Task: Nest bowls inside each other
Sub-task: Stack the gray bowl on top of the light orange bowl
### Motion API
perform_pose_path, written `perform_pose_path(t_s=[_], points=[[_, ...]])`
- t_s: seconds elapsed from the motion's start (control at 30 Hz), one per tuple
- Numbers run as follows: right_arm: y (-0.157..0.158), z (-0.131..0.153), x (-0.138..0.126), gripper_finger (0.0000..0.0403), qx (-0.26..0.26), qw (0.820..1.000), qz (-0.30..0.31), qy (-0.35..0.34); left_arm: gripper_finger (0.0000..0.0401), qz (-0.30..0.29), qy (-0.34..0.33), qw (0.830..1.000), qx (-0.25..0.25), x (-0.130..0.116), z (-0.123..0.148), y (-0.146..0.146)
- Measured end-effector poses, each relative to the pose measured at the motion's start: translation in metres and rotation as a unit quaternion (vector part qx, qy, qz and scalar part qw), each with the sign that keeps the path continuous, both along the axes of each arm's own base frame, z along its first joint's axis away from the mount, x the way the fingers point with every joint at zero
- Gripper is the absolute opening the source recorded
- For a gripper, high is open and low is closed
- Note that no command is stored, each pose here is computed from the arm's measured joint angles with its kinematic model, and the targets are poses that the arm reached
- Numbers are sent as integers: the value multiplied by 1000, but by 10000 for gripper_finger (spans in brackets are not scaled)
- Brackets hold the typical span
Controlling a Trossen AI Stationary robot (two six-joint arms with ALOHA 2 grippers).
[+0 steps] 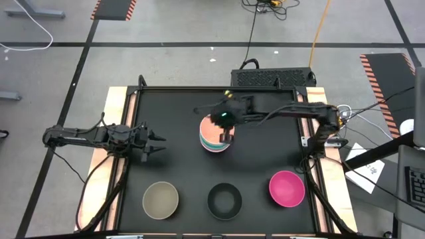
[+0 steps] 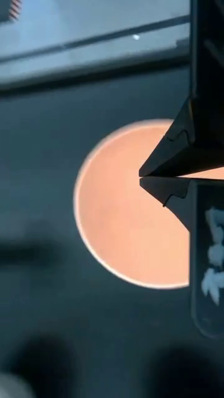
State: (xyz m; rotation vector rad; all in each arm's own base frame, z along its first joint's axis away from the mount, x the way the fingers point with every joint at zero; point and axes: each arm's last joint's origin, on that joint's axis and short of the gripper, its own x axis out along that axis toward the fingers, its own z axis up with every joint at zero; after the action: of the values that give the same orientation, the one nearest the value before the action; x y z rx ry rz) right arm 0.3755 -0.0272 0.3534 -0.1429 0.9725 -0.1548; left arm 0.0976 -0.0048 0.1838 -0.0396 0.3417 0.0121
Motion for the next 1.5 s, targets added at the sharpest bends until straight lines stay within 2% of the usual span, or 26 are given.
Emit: perform_pose_path(t_s=[0.17, 0.3, 0.43, 0.6, 0.77, 0.93, 1.13, 1.3, 1.5], points=[[2, 37, -43, 6, 3, 998, 16, -55, 172, -3, -21, 1000, 14, 1, 4, 0], [7, 37, -77, 25, 30, 995, 45, -82, 172, -41, -75, 996, 37, 4, 14, -2], [9, 17, -108, 52, 39, 993, 34, -111, 172, -78, -130, 987, 53, 5, 24, -4], [10, -13, -144, 84, 45, 987, 17, -153, 172, -69, -168, 982, 60, 5, 31, -4], [13, -43, -178, 99, 51, 980, 10, -191, 172, -41, -179, 981, 65, 5, 34, -2], [14, -71, -206, 100, 64, 971, -2, -231, 172, -40, -170, 981, 78, 6, 32, -2], [16, -104, -230, 100, 68, 965, -8, -253, 172, -86, -154, 979, 101, 5, 28, -4], [17, -117, -246, 100, 64, 960, -14, -273, 172, -44, -160, 982, 91, 5, 30, -2], [17, -124, -262, 100, 59, 949, -29, -308, 172, -43, -157, 984, 67, 5, 30, -2]])
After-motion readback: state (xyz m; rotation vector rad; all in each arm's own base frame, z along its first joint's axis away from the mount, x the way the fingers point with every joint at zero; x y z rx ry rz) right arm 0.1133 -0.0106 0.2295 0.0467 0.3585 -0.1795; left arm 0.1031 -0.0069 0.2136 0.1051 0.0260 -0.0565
